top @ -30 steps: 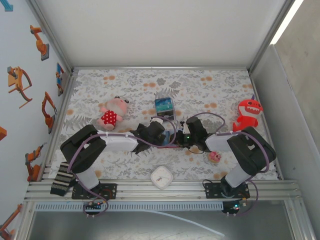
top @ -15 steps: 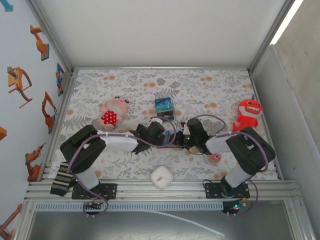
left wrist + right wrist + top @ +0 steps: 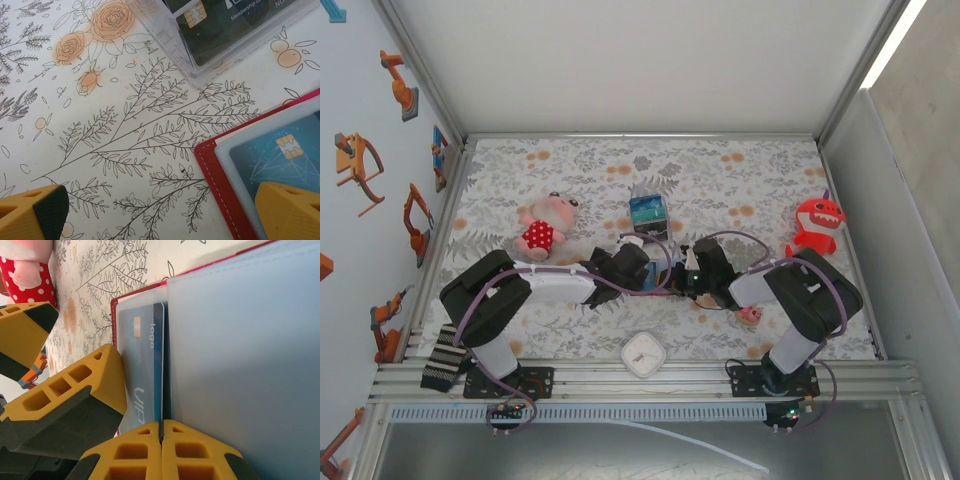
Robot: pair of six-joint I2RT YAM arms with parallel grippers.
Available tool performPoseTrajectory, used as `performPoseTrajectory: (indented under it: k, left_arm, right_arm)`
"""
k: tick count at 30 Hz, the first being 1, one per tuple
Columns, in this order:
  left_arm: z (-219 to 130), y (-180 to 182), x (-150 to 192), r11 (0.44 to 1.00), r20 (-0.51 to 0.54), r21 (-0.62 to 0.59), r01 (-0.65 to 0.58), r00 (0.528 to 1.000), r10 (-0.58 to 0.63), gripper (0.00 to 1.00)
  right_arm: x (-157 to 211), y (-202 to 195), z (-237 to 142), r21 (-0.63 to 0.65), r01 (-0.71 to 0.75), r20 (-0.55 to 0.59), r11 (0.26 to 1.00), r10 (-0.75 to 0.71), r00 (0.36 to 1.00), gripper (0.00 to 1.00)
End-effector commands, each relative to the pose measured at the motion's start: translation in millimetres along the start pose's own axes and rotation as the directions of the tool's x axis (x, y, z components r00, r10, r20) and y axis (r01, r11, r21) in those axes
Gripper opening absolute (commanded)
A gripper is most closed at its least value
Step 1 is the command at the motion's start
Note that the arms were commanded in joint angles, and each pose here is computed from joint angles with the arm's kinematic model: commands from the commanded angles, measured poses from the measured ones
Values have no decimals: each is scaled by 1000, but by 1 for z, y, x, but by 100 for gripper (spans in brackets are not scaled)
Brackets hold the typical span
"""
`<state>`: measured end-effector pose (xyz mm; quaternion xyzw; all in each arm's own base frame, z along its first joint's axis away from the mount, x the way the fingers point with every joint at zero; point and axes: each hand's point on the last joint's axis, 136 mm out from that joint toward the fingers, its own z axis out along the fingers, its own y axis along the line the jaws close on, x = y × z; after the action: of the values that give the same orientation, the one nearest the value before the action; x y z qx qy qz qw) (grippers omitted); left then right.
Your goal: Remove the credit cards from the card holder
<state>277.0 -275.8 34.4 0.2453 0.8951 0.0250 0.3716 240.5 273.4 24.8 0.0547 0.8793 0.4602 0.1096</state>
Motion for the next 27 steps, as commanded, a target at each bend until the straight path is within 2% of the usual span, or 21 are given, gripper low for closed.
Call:
performPoseTrajectory:
  k: [1, 5, 16, 27]
  left_arm:
    - [-3, -3, 25, 998, -93, 21, -52, 994, 54, 97]
    - [-6, 1, 22, 999, -82, 10, -51, 995, 52, 97]
    - [-15, 3, 7, 1000, -35, 15, -23, 999, 23, 97]
    - [-9, -1, 11, 999, -53, 26, -37, 998, 38, 97]
  right_arm:
    - [5, -16, -3, 42, -17, 3, 999, 17, 1000, 0]
    - [1, -17, -11, 41, -8, 28, 999, 7, 1000, 0]
    - [-3, -17, -20, 136, 39, 16, 990, -41, 999, 0]
    - [-12, -8, -33, 196, 86, 24, 977, -93, 995, 0]
